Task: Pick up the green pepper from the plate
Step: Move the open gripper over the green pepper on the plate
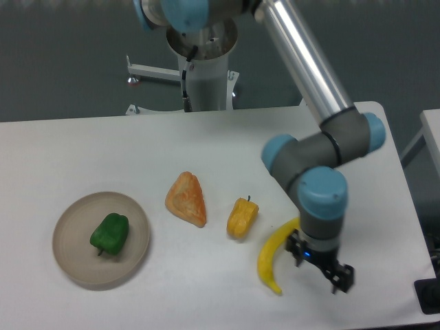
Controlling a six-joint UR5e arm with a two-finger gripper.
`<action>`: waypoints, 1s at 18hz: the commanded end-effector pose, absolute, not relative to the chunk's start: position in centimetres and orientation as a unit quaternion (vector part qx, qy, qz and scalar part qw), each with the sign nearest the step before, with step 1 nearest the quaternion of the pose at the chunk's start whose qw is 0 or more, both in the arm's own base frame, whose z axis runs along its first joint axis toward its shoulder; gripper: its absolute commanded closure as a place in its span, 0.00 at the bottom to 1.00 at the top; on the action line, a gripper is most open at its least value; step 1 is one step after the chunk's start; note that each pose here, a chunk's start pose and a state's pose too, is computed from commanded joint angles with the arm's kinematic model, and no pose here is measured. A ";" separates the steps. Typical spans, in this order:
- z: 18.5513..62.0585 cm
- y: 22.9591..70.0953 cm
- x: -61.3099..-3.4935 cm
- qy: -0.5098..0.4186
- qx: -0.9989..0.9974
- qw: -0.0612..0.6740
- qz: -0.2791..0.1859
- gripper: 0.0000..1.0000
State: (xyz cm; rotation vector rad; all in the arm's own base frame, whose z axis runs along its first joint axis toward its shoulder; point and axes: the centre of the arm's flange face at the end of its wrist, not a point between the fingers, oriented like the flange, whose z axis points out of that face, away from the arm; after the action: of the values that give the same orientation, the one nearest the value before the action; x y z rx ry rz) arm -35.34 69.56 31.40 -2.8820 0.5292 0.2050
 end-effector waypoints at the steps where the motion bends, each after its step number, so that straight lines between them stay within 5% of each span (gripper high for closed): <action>1: 32.2 69.3 -34.0 0.151 -0.980 0.115 0.055 0.00; 13: 32.5 67.8 -13.3 -0.017 -0.989 0.132 -0.071 0.00; 18: 30.8 68.7 -7.4 -0.028 -0.986 0.147 -0.075 0.00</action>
State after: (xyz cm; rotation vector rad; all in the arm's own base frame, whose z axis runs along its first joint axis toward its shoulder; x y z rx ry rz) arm -7.45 68.68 30.76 -2.8377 -0.0800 -0.2173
